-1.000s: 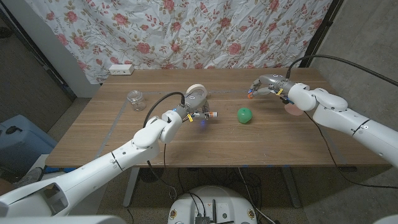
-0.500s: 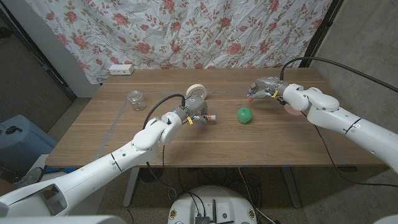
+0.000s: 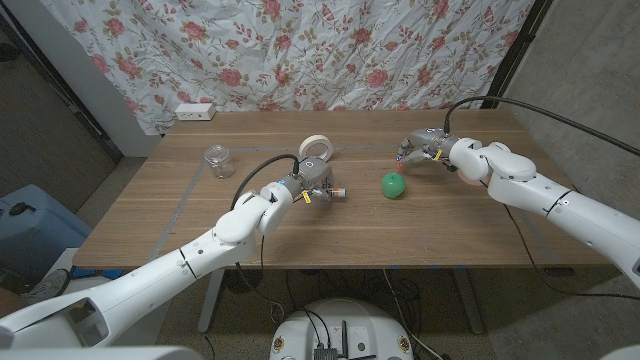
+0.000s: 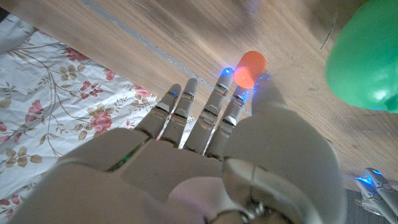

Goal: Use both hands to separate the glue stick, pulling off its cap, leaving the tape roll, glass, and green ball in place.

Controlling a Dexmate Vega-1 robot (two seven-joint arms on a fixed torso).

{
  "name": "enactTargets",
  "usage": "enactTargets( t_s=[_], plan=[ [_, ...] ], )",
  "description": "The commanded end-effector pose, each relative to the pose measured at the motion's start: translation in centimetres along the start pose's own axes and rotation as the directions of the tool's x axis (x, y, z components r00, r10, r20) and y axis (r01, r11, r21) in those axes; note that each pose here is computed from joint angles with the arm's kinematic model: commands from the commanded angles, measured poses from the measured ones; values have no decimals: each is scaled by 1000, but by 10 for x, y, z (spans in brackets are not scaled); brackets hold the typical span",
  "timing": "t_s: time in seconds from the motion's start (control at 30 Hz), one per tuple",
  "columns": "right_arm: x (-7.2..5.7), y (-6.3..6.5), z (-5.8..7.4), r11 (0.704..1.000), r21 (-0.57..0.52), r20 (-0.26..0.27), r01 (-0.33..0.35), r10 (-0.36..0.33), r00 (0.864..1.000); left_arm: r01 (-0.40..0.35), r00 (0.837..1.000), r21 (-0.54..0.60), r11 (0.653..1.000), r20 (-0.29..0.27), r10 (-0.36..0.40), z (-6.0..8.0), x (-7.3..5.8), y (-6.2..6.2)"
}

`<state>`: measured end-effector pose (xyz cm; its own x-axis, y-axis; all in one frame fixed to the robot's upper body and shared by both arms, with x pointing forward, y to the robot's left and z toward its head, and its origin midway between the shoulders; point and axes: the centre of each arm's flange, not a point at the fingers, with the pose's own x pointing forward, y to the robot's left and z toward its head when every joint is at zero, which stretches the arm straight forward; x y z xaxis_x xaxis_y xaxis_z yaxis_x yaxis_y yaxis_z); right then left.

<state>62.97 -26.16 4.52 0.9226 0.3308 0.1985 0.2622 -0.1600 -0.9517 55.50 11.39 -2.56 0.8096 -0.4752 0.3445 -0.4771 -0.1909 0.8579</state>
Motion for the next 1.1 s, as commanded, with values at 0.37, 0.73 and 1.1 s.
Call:
enactTargets(
  t_s=[0.37, 0.73, 1.1],
  plan=[
    [8, 12, 4, 999, -41, -24, -34, 34, 999, 16, 999, 2, 1000, -34, -16, 0, -7, -7],
    [9, 17, 6, 998, -52, -39, -39, 37, 999, 15, 1000, 7, 1000, -27, -15, -2, -7, -9],
    [8, 19, 5, 999, -39, -55, -32, 30, 998, 29, 999, 14, 999, -31, -29, -3, -7, -11]
  ],
)
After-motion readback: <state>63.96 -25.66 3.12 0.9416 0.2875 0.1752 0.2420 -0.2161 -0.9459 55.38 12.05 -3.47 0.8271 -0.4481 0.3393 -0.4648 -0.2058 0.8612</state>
